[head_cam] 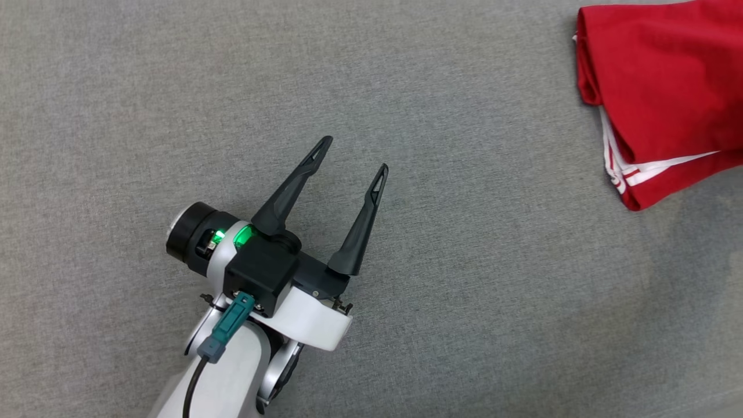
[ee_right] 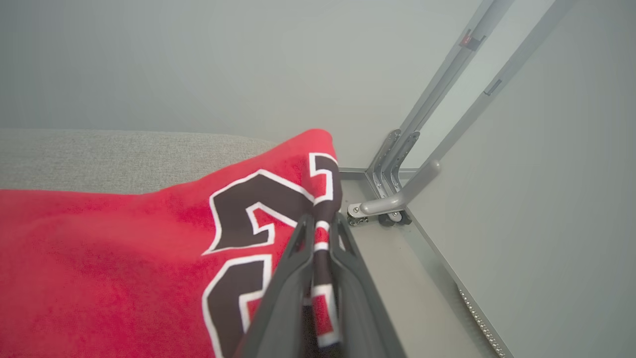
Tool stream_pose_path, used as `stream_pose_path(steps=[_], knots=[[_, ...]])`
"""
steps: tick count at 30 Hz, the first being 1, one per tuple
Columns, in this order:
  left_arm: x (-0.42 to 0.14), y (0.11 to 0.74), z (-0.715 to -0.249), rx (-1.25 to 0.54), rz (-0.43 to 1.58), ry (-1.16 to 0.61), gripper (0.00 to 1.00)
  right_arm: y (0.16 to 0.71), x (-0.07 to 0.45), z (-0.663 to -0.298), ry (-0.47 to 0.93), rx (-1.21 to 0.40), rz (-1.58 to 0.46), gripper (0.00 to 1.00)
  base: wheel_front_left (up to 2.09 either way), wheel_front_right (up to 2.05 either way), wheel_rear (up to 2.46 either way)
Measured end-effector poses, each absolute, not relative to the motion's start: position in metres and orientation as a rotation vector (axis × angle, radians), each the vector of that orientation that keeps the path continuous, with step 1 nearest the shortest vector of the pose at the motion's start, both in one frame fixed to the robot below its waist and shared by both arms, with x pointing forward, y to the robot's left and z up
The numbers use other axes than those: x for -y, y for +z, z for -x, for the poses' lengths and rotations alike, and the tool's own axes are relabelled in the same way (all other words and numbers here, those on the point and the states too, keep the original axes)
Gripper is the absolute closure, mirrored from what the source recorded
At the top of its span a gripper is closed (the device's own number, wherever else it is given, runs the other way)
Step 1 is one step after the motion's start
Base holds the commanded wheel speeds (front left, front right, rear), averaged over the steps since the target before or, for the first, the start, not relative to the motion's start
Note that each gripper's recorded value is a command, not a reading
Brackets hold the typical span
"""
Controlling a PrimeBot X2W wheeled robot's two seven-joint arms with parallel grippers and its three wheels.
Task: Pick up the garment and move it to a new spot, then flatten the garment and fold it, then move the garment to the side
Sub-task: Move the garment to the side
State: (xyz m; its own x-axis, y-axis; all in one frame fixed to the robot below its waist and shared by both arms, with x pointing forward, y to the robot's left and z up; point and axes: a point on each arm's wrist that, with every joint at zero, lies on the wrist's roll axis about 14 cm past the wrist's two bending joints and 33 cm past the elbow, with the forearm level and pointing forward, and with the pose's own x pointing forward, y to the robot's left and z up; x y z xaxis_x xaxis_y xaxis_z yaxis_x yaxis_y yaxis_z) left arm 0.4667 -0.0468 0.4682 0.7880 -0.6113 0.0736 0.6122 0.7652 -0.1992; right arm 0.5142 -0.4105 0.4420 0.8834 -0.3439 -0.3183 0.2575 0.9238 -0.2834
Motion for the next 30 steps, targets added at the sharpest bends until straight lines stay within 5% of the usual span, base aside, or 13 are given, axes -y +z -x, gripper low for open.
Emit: stream_pose_path(steps=[2,3,4,9,16,30], knots=[[0.043,0.465,-0.469,0.0,0.213,-0.657,0.0,0.437,0.412,-0.516,-0.312,-0.389,0.261,0.5,0.0,0.0,0.0],[0.042,0.464,-0.47,-0.002,0.209,-0.654,0.0,0.437,0.413,-0.517,-0.307,-0.393,0.278,0.17,0.0,0.0,0.0],[0.041,0.462,-0.471,-0.004,0.206,-0.652,0.0,0.439,0.414,-0.519,-0.308,-0.388,0.29,0.0,0.0,0.0,0.0],[0.034,0.467,-0.473,0.01,0.2,-0.626,0.0,0.464,0.403,-0.534,-0.278,-0.291,0.351,0.0,0.0,0.0,0.0],[0.012,0.471,-0.459,-0.011,0.229,-0.527,0.0,0.467,0.313,-0.531,-0.162,-0.154,0.185,0.0,0.0,0.0,0.0],[-0.06,0.49,-0.393,-0.011,0.209,-0.265,0.0,0.49,0.2,-0.429,0.056,-0.004,-0.073,0.0,0.0,0.0,0.0]])
